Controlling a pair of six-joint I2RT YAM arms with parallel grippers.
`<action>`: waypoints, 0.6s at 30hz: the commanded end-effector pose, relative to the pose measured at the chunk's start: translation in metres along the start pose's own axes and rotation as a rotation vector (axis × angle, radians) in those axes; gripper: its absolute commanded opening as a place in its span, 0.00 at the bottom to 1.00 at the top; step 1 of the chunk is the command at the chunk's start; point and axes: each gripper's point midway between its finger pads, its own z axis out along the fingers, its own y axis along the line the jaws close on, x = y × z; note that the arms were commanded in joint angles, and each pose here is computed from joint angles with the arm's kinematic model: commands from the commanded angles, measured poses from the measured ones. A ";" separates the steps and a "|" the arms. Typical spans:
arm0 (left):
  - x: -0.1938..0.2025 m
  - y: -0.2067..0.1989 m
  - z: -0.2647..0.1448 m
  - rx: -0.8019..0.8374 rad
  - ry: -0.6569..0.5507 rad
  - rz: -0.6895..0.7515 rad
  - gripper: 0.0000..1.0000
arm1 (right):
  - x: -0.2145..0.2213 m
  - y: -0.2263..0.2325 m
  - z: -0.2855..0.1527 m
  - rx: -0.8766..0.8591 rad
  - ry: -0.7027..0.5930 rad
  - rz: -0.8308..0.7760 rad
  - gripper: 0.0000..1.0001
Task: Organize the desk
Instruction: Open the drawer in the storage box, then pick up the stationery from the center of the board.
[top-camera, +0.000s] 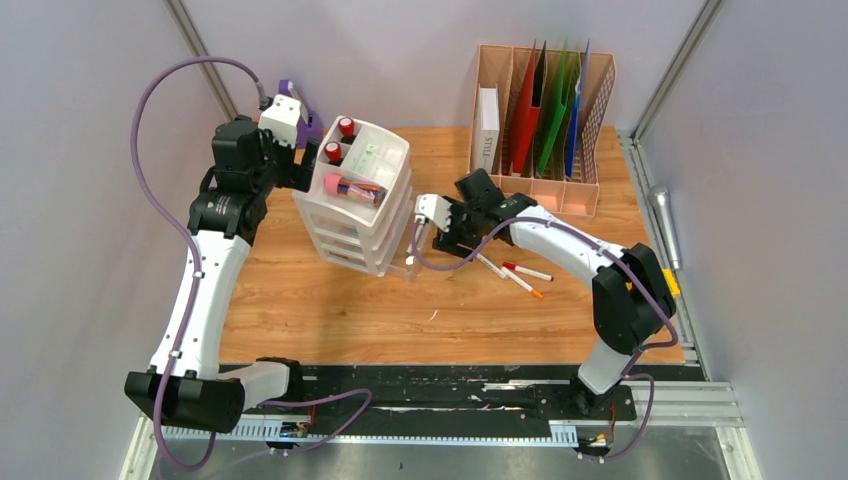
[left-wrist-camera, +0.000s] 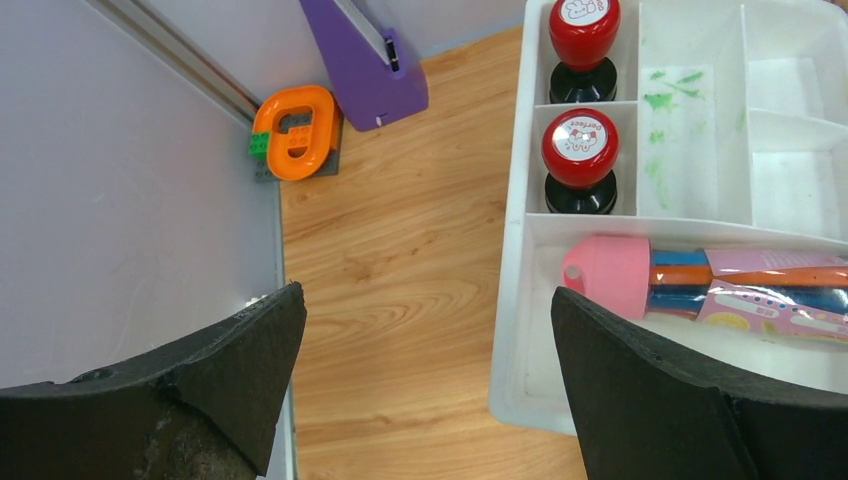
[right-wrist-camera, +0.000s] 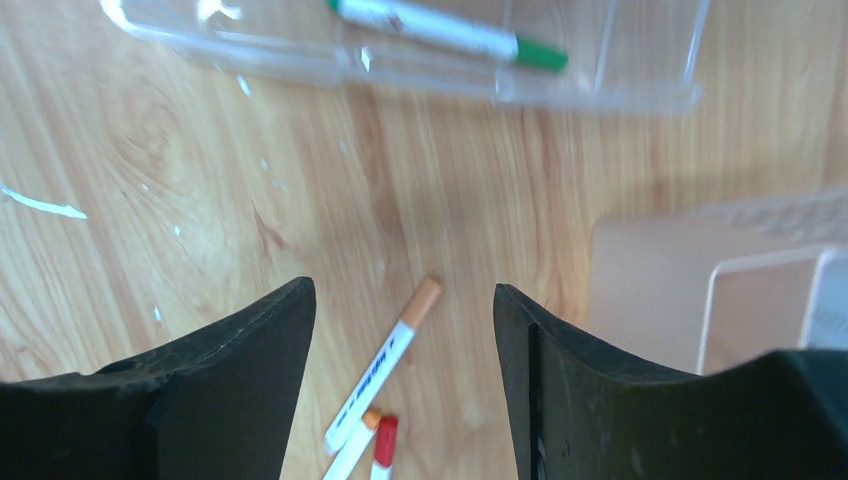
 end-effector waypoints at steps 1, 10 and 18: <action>-0.021 0.002 -0.010 0.011 -0.075 -0.020 1.00 | 0.034 -0.002 -0.009 -0.025 0.045 0.285 0.66; -0.016 -0.003 -0.010 0.028 -0.073 -0.031 1.00 | 0.090 0.002 0.015 -0.051 0.165 0.470 0.63; -0.013 -0.009 -0.011 0.051 -0.074 -0.037 1.00 | 0.123 0.020 0.038 -0.088 0.249 0.521 0.57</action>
